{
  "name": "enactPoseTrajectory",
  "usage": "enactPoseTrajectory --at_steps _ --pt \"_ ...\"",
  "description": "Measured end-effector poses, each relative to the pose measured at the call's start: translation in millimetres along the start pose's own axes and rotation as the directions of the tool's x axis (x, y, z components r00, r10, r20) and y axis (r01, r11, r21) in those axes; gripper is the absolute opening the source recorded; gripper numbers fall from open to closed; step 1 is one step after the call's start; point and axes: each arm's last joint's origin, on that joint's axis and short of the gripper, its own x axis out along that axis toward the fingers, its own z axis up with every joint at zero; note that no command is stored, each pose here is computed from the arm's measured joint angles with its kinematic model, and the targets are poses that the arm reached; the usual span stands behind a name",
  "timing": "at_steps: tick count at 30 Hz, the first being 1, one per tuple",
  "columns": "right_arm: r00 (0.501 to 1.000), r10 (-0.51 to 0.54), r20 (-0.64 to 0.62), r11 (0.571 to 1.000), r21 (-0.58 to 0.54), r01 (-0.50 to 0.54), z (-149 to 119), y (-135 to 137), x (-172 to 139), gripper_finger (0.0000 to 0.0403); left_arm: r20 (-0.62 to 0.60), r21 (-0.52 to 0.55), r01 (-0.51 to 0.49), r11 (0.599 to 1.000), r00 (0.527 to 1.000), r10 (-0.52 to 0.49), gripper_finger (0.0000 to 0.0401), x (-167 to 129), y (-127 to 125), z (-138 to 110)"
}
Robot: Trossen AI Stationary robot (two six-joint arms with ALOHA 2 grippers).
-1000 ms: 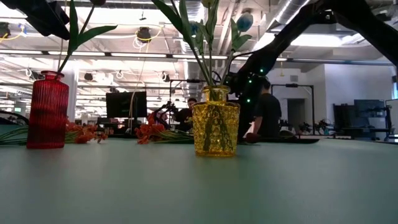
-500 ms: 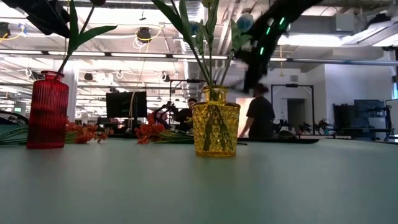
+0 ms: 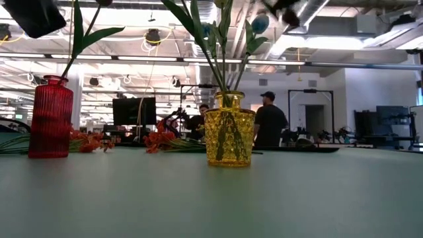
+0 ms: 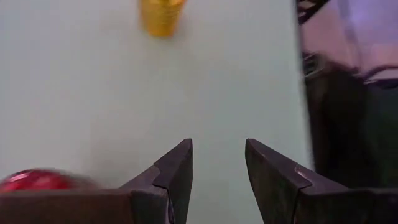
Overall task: Sort flowers into vase by color
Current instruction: Put the red flower into the red vase
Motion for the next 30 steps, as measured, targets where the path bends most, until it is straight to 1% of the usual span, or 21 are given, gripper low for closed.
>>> enactPoseTrajectory --at_steps 3,6,7,9,11,13,15,19,22,27,30 --pt "0.992 0.074 0.105 0.995 -0.071 -0.067 9.0 22.5 -20.9 0.0025 0.048 -0.009 0.091 0.996 0.995 -0.091 0.0135 -0.2 -7.4 6.4" --pt "0.973 0.155 0.174 0.980 -0.153 -0.129 19.6 49.9 -34.8 0.0025 0.156 0.040 0.164 0.986 0.973 -0.168 0.0135 -1.0 -16.7 16.8" --pt "0.969 0.168 0.183 0.972 -0.193 -0.133 22.1 60.2 -38.1 0.0025 0.185 0.055 0.188 0.981 0.963 -0.195 0.0135 -1.3 -19.7 19.9" --pt "0.967 0.161 0.198 0.958 -0.268 -0.105 27.2 80.1 -43.3 0.0025 0.218 0.089 0.234 0.968 0.944 -0.248 0.0134 -1.1 -25.1 24.5" --pt "0.969 0.150 0.199 0.937 -0.342 -0.075 29.9 100.4 -47.4 0.0025 0.243 0.133 0.241 0.961 0.932 -0.267 0.0134 0.9 -29.0 27.8" --pt "0.967 0.159 0.199 0.911 -0.407 -0.066 31.4 119.6 -50.8 0.0025 0.259 0.153 0.223 0.963 0.931 -0.257 0.0134 5.4 -31.8 29.5" --pt "0.963 0.192 0.187 0.873 -0.480 -0.081 30.6 140.5 -54.6 0.0025 0.261 0.154 0.215 0.964 0.932 -0.250 0.0134 11.5 -34.8 30.7" --pt "0.956 0.234 0.176 0.816 -0.570 -0.095 30.9 177.1 -64.0 0.0032 0.215 0.138 0.183 0.973 0.954 -0.210 0.0134 29.8 -39.5 28.7" --pt "0.953 0.258 0.156 0.775 -0.622 -0.108 27.8 201.7 -67.8 0.0033 0.180 0.105 0.164 0.981 0.967 -0.181 0.0134 43.7 -42.7 26.6" --pt "0.944 0.312 0.108 0.700 -0.698 -0.152 12.3 248.6 -68.2 0.0030 0.116 0.025 0.132 0.991 0.984 -0.134 0.0134 66.7 -46.6 21.6" --pt "0.937 0.343 0.074 0.632 -0.755 -0.172 -1.9 279.9 -70.0 0.0032 0.074 -0.014 0.116 0.993 0.991 -0.115 0.0134 79.9 -48.9 17.6"
